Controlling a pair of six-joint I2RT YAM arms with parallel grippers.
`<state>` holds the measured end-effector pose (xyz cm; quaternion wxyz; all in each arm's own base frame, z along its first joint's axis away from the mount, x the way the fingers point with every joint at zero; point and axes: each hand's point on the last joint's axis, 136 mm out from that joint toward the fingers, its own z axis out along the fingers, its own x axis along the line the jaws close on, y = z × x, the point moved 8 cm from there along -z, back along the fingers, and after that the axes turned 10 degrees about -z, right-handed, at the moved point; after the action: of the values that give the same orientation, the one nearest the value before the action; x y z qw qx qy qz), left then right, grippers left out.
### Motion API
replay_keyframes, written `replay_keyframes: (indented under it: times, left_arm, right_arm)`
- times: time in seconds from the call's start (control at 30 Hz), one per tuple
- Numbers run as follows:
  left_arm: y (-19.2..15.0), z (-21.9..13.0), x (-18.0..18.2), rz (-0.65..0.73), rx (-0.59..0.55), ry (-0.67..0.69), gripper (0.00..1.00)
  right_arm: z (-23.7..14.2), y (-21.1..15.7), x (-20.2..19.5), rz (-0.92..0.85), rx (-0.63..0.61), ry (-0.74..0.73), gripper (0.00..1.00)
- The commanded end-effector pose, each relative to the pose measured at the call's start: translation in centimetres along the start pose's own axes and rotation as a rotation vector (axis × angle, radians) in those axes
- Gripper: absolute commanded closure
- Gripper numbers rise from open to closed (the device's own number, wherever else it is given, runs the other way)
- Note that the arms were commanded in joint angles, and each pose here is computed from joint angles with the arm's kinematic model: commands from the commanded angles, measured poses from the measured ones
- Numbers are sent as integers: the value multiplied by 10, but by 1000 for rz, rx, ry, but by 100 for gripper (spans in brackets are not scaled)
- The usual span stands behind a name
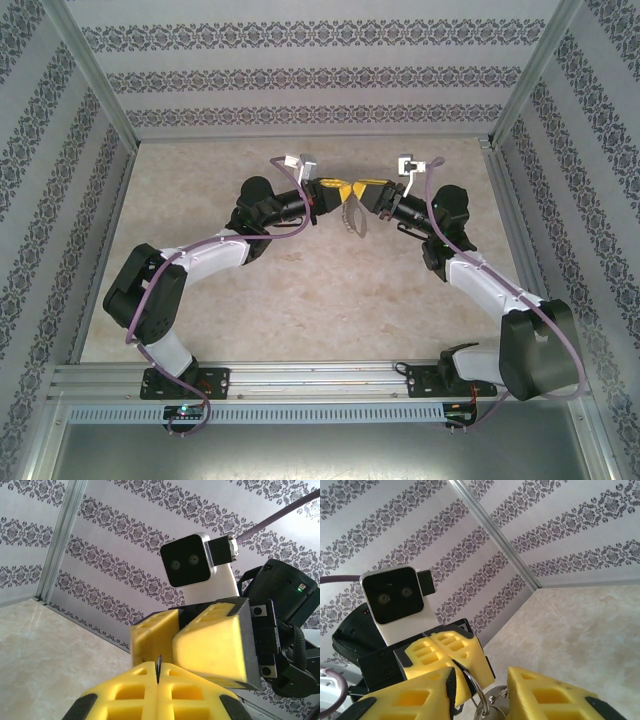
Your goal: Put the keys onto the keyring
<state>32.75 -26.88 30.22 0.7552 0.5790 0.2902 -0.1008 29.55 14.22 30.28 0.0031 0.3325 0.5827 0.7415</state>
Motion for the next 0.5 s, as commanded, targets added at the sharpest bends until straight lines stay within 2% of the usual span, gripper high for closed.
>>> replay_keyframes:
  times: [0.0,0.23,0.3,0.37,0.47]
  left_arm:
    - [6,5,-14,43,-42,-59,100]
    - [6,5,-14,43,-42,-61,100]
    - [7,5,-14,45,-43,-61,100]
    - [7,6,-15,44,-42,-63,100]
    - [7,6,-15,43,-42,-62,100]
  right_arm:
    - [4,12,13,-55,-27,68,76]
    - [3,8,13,-52,-18,75,91]
    - [2,7,13,-50,-13,80,89]
    - [3,6,12,-48,-9,83,79]
    - [3,4,11,-43,-5,82,78]
